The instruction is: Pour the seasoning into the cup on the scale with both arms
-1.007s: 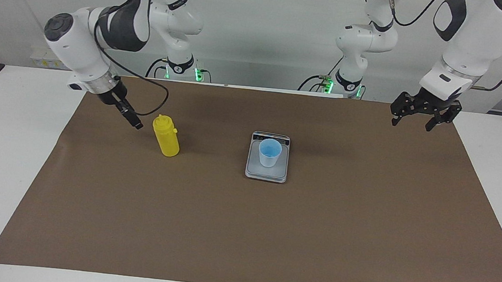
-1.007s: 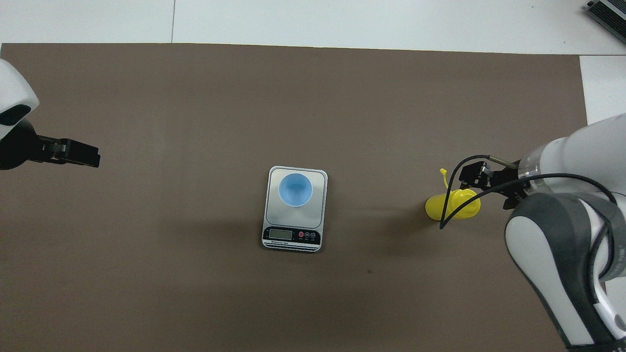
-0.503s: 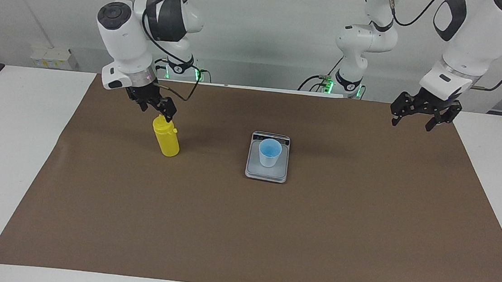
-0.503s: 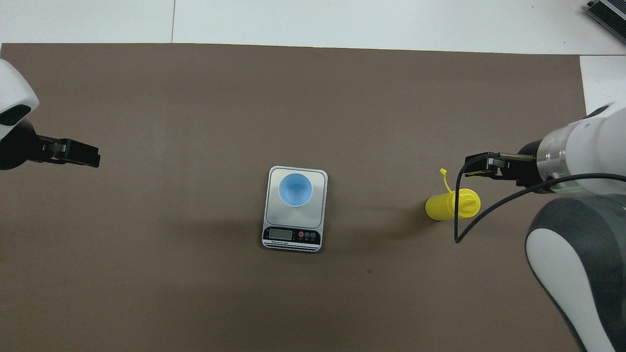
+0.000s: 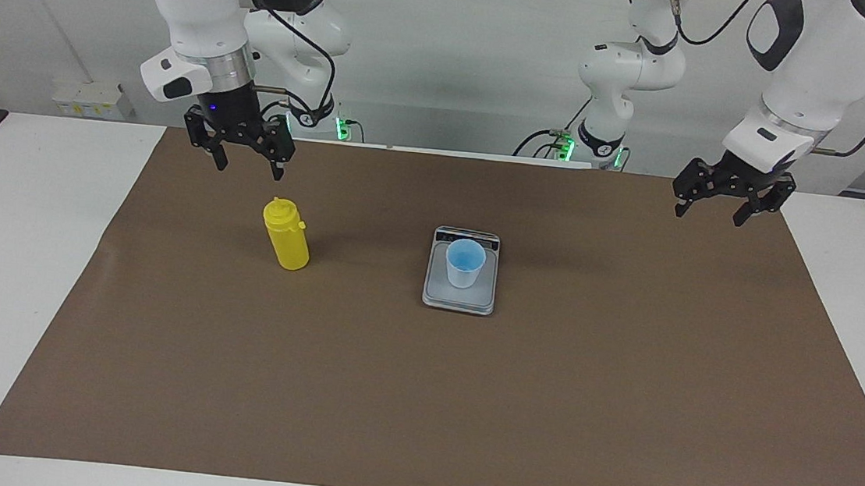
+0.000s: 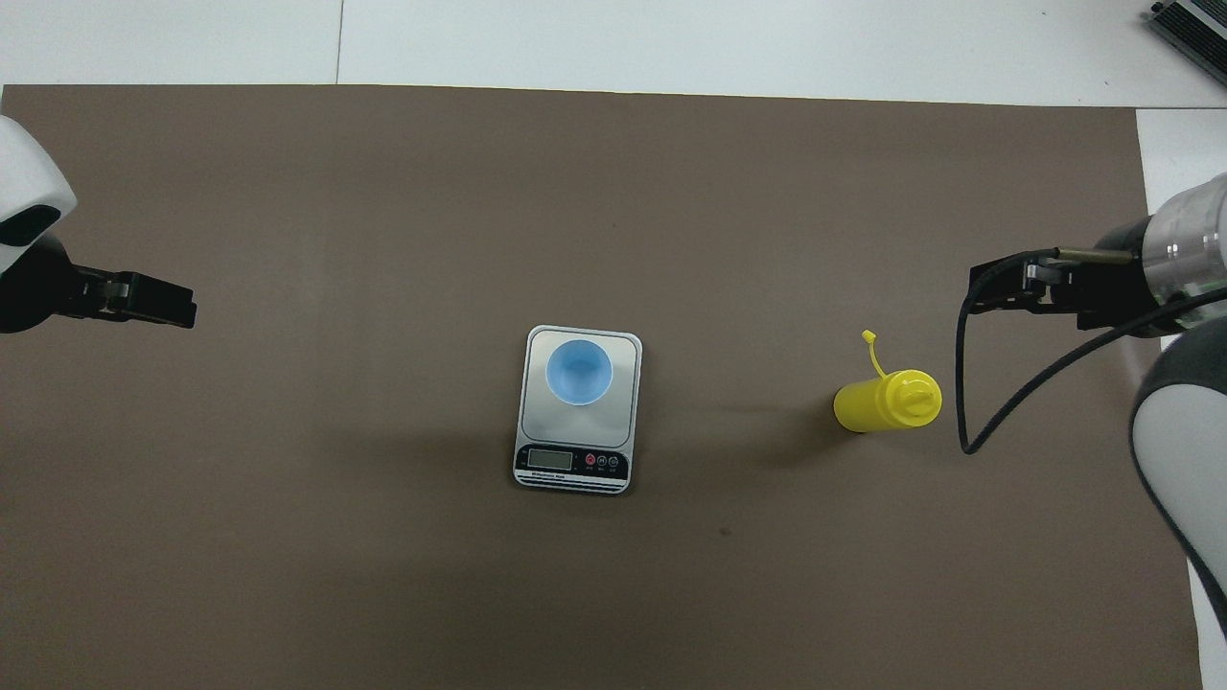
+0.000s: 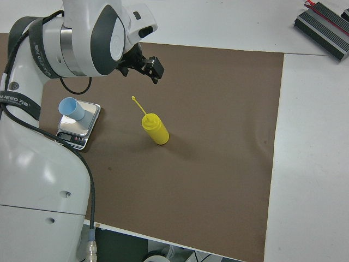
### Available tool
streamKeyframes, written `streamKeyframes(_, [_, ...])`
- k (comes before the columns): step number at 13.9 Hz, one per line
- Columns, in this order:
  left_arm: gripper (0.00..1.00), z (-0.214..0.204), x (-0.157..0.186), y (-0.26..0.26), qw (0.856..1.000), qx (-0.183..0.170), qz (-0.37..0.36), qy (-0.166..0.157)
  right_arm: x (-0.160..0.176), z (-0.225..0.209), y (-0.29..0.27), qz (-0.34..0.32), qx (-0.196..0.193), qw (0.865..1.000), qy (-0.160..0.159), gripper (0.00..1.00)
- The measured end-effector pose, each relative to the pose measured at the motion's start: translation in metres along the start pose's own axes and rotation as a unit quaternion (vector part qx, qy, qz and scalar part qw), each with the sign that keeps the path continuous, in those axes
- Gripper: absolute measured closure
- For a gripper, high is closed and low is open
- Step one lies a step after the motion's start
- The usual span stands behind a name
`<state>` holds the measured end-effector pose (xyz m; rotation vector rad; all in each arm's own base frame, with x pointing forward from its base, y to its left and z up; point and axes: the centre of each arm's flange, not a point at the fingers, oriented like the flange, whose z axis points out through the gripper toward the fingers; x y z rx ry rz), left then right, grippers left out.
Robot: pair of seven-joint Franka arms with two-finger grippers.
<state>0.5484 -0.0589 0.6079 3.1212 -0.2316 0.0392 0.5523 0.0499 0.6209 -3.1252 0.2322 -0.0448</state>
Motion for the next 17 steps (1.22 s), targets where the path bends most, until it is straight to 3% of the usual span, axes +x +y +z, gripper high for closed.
streamKeyframes(5, [0.0, 0.0, 0.0, 0.0, 1.0, 0.0, 0.0, 0.0, -0.011, 0.005, 0.014, 0.0, -0.012, 0.999, -0.052, 0.0])
streamKeyframes(10, [0.0, 0.0, 0.0, 0.0, 1.0, 0.0, 0.0, 0.0, -0.005, 0.013, 0.013, -0.032, -0.006, 0.999, -0.027, 0.0])
streamKeyframes(17, [0.0, 0.004, -0.005, 0.001, 1.0, 0.001, 0.0, -0.004, -0.007, 0.014, 0.01, -0.037, -0.005, 0.999, -0.025, 0.0])
